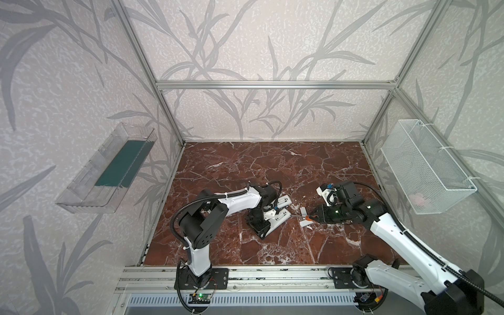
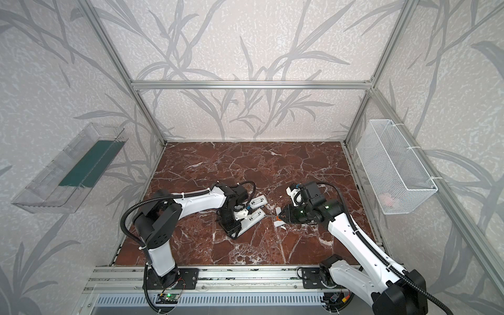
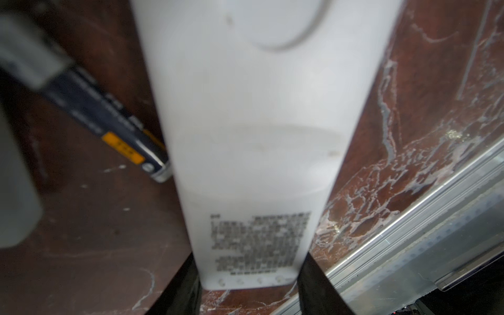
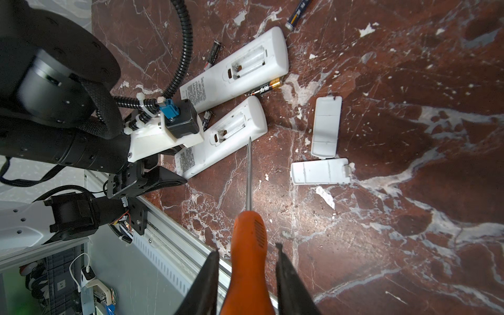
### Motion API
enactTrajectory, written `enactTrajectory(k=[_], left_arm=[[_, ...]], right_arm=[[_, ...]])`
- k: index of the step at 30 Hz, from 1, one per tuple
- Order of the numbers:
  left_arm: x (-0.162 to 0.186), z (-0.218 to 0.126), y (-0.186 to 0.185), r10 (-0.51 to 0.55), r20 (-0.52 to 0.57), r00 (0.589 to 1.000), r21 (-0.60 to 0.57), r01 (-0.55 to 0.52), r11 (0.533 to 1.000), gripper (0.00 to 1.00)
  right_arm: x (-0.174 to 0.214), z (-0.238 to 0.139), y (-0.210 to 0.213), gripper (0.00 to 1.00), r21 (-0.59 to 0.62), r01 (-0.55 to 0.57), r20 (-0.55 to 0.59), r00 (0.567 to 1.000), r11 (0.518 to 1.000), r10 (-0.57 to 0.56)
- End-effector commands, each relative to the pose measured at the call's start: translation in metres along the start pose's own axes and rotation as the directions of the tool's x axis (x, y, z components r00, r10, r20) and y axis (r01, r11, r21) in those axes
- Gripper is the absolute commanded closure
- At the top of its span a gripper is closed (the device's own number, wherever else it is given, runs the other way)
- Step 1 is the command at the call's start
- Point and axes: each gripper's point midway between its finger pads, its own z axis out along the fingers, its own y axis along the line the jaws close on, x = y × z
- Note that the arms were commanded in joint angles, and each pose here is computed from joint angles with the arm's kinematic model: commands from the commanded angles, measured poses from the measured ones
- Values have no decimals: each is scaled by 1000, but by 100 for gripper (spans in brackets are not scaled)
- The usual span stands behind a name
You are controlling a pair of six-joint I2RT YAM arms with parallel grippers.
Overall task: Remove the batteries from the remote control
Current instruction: 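Release the emptied remote with the left gripper and raise it away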
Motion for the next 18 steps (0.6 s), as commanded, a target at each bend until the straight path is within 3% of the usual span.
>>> enactTrajectory(k=[1, 7, 12, 15, 18], left_arm=[[8, -2, 15, -6, -33, 999, -91, 3, 996, 22], [1, -26, 12, 2, 58, 998, -115, 4, 993, 2], [-11, -68, 6, 18, 202, 979, -147, 12, 989, 1], [-18, -106, 2, 20, 334, 942, -165, 37, 986, 1], [-25, -149, 2, -30, 506, 862, -142, 117, 983, 1]], right_arm=[[-10, -11, 10, 100, -19, 31, 56, 998, 999, -30], [-14, -19, 10, 100, -10, 45, 103, 994, 999, -43], [-23, -26, 13, 100, -10, 59, 139, 989, 998, -57], [-33, -33, 17, 100, -21, 74, 186, 980, 997, -69], [-43, -42, 25, 100, -41, 101, 243, 966, 994, -88]])
